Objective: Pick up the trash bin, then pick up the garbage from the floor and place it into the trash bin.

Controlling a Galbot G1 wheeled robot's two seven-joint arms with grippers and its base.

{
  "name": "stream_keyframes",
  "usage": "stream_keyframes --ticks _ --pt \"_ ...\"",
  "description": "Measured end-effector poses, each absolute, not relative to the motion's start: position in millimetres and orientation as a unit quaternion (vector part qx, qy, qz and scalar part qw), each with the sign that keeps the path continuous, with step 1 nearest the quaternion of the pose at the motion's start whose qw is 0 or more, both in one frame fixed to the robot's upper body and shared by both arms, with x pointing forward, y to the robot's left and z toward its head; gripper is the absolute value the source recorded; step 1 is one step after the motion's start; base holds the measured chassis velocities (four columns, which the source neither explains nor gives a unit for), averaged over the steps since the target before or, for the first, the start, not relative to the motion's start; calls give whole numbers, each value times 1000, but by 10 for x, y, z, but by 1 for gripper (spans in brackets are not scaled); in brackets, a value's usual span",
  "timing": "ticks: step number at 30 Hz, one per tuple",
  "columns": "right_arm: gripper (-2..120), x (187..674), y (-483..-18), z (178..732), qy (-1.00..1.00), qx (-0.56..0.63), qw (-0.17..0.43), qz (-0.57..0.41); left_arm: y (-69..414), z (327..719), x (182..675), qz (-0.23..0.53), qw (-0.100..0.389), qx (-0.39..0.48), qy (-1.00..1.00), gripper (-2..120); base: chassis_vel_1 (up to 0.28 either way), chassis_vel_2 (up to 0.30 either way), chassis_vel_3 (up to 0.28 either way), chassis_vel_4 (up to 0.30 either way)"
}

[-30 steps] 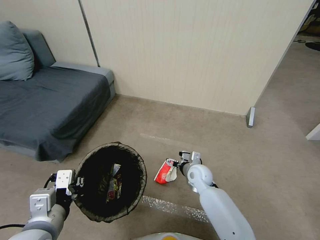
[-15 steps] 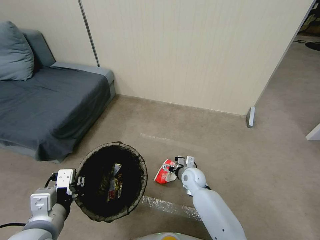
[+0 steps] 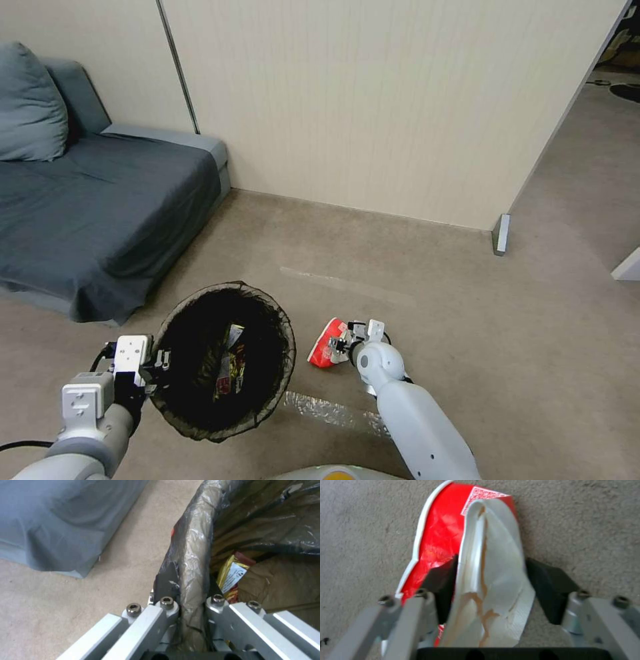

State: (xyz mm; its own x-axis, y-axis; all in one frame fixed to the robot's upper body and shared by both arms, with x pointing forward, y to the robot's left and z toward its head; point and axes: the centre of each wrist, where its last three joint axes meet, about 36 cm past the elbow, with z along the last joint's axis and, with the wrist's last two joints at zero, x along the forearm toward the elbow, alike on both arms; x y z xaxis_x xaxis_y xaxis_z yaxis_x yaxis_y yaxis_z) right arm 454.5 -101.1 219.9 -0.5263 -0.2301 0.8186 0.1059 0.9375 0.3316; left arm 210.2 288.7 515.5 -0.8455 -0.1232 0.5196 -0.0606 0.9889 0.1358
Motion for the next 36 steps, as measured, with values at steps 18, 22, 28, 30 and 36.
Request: stream_keyframes --ticks 18,22,28,30,36 --pt "0 4521 -1004 2208 -867 43 472 -155 2861 5138 2091 -51 276 47 -959 1 0 0 0 0" --pt "0 4545 -1051 2298 -885 45 444 -130 2857 5135 2089 -49 275 48 -959 1 0 0 0 0" --pt "0 4623 -1320 2779 -929 58 354 -89 2852 5138 2099 -48 273 47 -960 1 0 0 0 0" --pt "0 4642 -1450 3054 -944 62 314 -79 2846 5138 2102 -47 273 46 -960 1 0 0 0 0" --pt "0 4474 -1746 4383 -977 116 162 -70 2823 5130 2105 -45 274 40 -960 1 0 0 0 0"
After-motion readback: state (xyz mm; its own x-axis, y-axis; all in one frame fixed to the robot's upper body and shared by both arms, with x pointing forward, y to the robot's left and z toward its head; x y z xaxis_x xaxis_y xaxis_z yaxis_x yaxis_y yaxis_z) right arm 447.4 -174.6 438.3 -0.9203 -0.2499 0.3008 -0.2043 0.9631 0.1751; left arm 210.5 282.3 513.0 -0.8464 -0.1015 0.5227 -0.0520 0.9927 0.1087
